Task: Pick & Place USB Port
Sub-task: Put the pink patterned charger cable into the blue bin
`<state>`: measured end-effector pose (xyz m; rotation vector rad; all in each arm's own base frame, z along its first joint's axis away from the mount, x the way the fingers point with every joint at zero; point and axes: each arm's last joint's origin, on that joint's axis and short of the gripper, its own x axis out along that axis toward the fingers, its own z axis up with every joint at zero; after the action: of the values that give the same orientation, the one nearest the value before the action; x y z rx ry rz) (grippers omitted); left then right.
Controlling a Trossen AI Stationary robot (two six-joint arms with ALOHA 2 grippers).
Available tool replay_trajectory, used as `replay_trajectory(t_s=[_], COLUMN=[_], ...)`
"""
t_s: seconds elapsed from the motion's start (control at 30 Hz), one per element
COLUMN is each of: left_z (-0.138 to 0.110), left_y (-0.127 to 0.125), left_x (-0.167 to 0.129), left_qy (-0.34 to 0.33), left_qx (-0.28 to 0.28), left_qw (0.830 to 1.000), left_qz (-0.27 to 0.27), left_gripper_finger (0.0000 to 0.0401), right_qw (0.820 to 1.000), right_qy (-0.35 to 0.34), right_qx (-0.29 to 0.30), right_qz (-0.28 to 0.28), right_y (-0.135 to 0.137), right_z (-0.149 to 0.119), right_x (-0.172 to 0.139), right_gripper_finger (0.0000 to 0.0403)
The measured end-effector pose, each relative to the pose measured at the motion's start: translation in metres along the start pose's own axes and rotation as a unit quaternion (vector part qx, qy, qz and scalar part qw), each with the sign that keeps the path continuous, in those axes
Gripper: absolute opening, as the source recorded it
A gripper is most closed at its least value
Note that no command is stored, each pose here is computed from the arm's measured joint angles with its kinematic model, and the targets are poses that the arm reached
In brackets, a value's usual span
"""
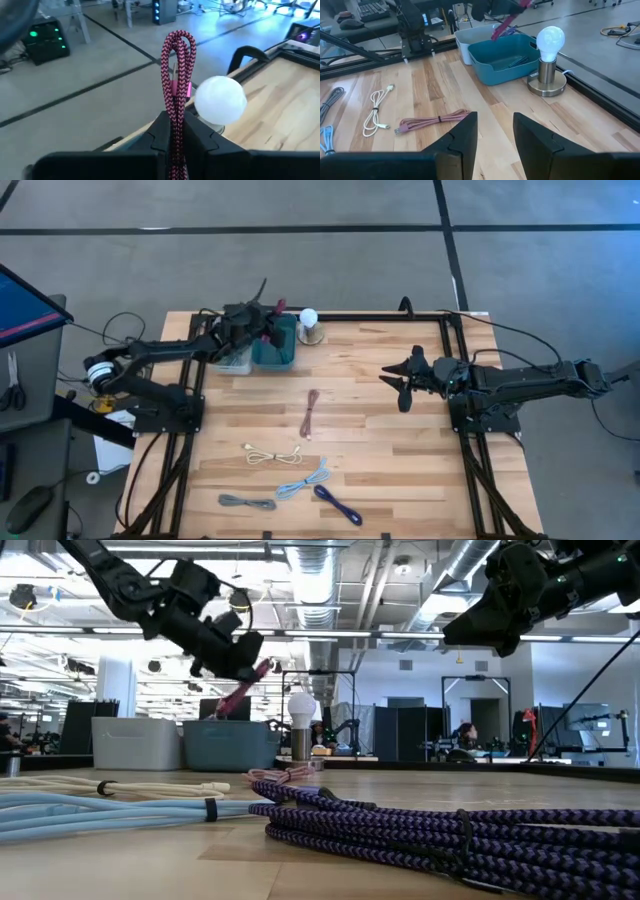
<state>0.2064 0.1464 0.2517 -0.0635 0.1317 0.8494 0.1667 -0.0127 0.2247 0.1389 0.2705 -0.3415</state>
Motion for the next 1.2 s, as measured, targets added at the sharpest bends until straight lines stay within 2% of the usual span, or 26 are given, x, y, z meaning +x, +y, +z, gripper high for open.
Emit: replay_trajectory(t_s=[0.5,0.9,1.2], left_z=[-0.036,-0.041,-0.041], left_y=[-0.004,-0.001,-0.002], left_x=[0.027,0.029,0.029], left_qy=[0.074,0.084,0.086], left_qx=[-0.033,-0.041,-0.038], left_qw=[0.997,0.995,0.995], left_qz=[0.012,0.044,0.044], left_gripper_finger=[0.0025,0.0033,0.0078], right_qw=[1.0,1.0,1.0], right_qy=[0.0,0.0,0.0], right_qx=[0.001,0.001,0.001], right_qz=[0.001,0.001,0.001], right_y=[0.0,0.0,0.0], right_z=[0.0,0.0,0.0], right_x=[0.0,0.0,0.0], right_gripper_finger=[0.0118,0.0118,0.0118])
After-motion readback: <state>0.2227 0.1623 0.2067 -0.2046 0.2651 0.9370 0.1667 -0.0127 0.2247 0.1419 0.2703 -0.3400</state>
